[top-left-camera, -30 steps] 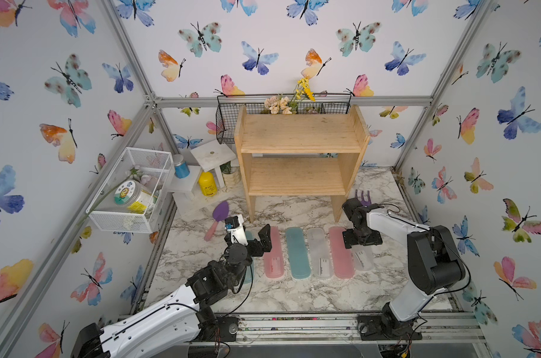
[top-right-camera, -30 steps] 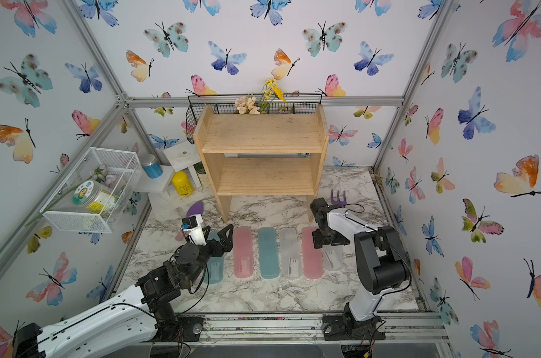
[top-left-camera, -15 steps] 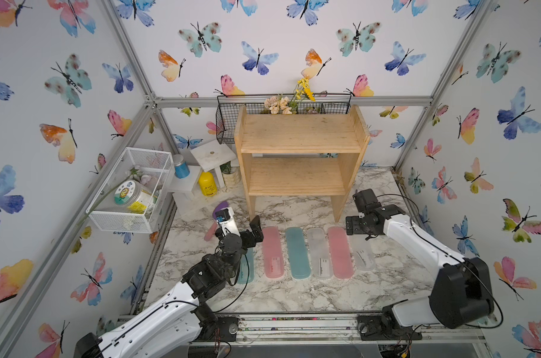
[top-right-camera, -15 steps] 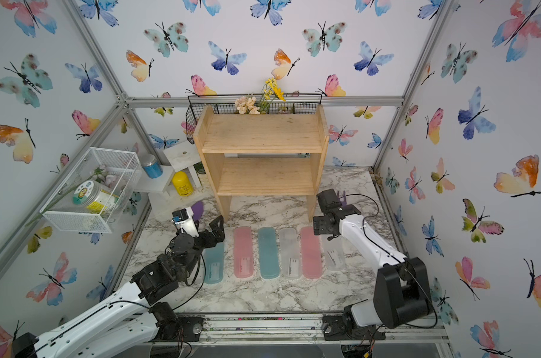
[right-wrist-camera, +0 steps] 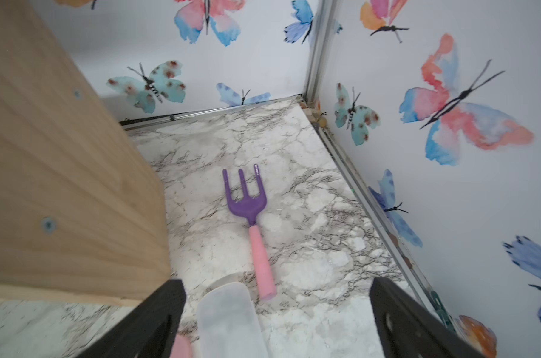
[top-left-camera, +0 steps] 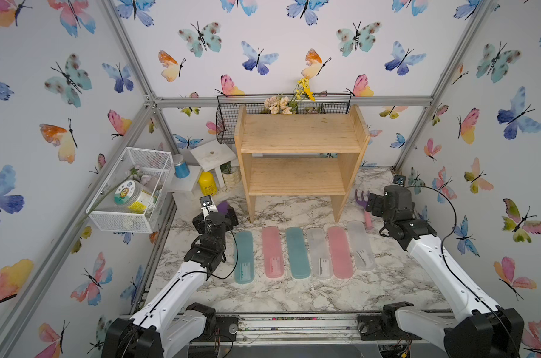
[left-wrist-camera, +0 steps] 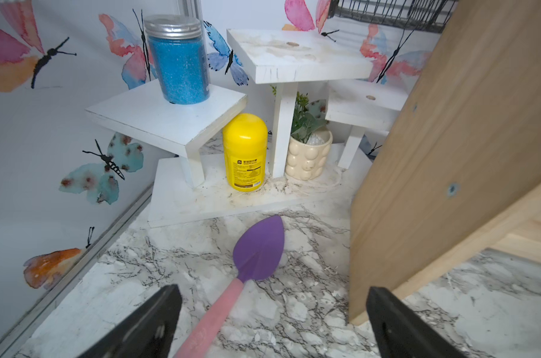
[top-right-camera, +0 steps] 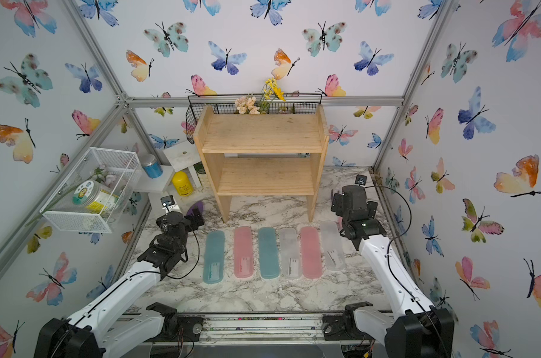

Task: Remove the pencil cases from the shelf
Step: Reset both arms

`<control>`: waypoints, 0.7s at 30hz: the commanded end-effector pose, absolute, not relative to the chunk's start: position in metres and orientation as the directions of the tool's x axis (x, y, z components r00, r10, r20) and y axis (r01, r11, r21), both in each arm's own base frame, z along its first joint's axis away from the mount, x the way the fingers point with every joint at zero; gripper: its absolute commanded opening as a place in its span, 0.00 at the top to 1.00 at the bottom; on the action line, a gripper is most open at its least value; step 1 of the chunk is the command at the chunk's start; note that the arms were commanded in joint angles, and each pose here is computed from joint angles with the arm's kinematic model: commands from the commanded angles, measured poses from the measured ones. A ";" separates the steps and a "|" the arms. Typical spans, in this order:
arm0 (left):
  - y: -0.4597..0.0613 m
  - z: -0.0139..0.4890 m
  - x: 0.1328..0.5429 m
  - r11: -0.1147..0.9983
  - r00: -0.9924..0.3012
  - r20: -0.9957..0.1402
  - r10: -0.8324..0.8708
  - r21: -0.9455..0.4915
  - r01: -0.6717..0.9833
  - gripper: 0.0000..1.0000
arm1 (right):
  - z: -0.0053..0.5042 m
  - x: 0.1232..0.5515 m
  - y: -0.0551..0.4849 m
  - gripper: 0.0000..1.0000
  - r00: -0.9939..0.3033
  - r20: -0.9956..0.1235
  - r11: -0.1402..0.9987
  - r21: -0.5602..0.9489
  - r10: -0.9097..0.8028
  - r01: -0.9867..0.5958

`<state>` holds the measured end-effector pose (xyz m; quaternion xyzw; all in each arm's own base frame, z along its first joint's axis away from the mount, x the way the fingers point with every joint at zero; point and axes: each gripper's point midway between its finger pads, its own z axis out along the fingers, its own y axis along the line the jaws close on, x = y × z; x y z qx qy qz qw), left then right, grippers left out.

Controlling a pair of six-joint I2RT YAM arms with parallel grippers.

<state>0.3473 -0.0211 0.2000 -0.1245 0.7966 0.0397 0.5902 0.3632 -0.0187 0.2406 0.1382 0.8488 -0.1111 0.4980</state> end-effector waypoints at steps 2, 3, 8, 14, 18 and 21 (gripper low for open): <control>0.002 0.188 0.356 0.973 -0.234 -0.965 -0.119 -0.065 -0.223 0.01 | 0.231 0.377 -0.034 0.01 -0.413 -0.903 0.929 -0.047 0.118 0.368; 0.008 0.186 0.357 0.971 -0.223 -0.967 -0.122 -0.071 -0.227 0.01 | 0.230 0.381 -0.035 0.01 -0.411 -0.905 0.931 -0.053 0.108 0.361; 0.033 0.167 0.364 0.967 -0.200 -0.972 -0.121 -0.070 -0.245 0.01 | 0.221 0.400 -0.052 0.01 -0.399 -0.911 0.919 -0.063 0.106 0.388; 0.036 0.135 0.373 0.974 -0.246 -0.958 -0.148 -0.098 -0.205 0.01 | 0.204 0.409 -0.069 0.01 -0.317 -0.942 0.936 -0.007 0.111 0.351; 0.032 0.128 0.365 0.978 -0.200 -0.969 -0.144 -0.108 -0.177 0.01 | 0.174 0.422 -0.056 0.01 -0.337 -0.937 0.966 0.003 0.093 0.257; 0.027 0.128 0.360 0.983 -0.196 -0.972 -0.131 -0.103 -0.149 0.01 | 0.150 0.427 -0.037 0.01 -0.350 -0.929 0.984 0.064 0.120 0.166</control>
